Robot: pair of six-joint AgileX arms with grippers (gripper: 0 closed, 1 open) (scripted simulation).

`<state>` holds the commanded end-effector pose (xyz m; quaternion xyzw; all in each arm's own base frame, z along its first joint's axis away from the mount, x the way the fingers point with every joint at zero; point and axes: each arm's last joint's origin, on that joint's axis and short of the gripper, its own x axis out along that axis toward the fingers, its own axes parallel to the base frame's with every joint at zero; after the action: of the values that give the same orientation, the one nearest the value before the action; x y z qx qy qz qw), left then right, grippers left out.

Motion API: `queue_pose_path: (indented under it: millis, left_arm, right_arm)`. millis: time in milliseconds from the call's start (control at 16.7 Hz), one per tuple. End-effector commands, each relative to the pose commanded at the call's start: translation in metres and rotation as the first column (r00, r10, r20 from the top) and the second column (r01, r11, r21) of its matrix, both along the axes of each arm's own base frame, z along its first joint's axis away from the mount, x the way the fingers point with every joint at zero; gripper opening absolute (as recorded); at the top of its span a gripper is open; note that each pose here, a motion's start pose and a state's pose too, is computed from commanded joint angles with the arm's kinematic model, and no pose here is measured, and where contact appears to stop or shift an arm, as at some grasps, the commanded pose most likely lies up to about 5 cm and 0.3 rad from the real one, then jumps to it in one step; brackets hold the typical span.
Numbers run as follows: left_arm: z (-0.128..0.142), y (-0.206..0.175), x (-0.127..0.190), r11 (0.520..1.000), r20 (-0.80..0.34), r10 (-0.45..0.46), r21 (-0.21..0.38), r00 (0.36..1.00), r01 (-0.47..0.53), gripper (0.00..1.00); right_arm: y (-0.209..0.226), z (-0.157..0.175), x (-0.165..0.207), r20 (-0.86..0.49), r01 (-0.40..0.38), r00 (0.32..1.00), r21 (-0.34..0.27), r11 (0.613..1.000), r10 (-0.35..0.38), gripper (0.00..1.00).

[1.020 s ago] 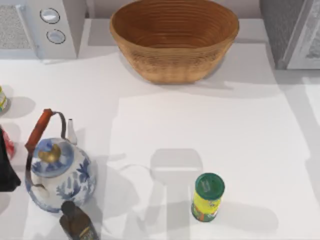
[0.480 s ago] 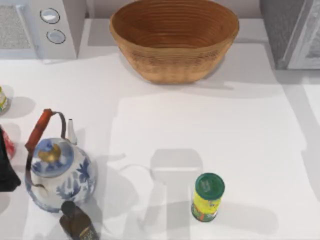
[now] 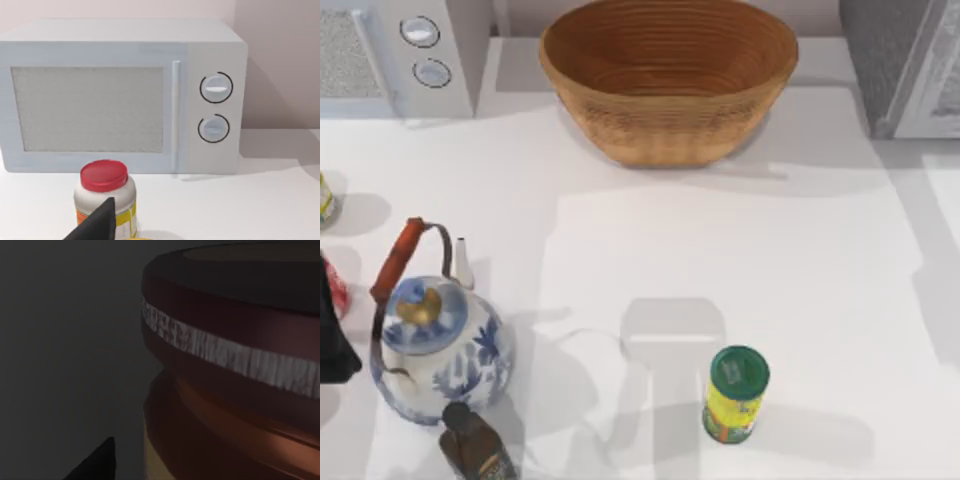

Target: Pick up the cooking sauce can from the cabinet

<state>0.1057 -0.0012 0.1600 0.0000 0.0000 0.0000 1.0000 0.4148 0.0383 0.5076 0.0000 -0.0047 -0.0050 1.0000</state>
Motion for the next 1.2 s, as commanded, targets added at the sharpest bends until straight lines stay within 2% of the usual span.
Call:
queue_pose_path:
  millis: [180, 960, 1200]
  left_arm:
    - [0.0000, 0.0000, 0.0000, 1.000, 0.000, 0.000, 0.000, 1.000, 0.000, 1.00]
    - [0.0000, 0.0000, 0.0000, 1.000, 0.000, 0.000, 0.000, 1.000, 0.000, 1.00]
    - [0.0000, 0.0000, 0.0000, 1.000, 0.000, 0.000, 0.000, 1.000, 0.000, 1.00]
  right_arm:
    - [0.0000, 0.0000, 0.0000, 0.000, 0.000, 1.000, 0.000, 1.000, 0.000, 1.00]
    - [0.0000, 0.0000, 0.0000, 0.000, 0.000, 1.000, 0.000, 1.000, 0.000, 0.02]
    - [0.0000, 0.0000, 0.0000, 0.000, 0.000, 1.000, 0.000, 1.000, 0.000, 0.00]
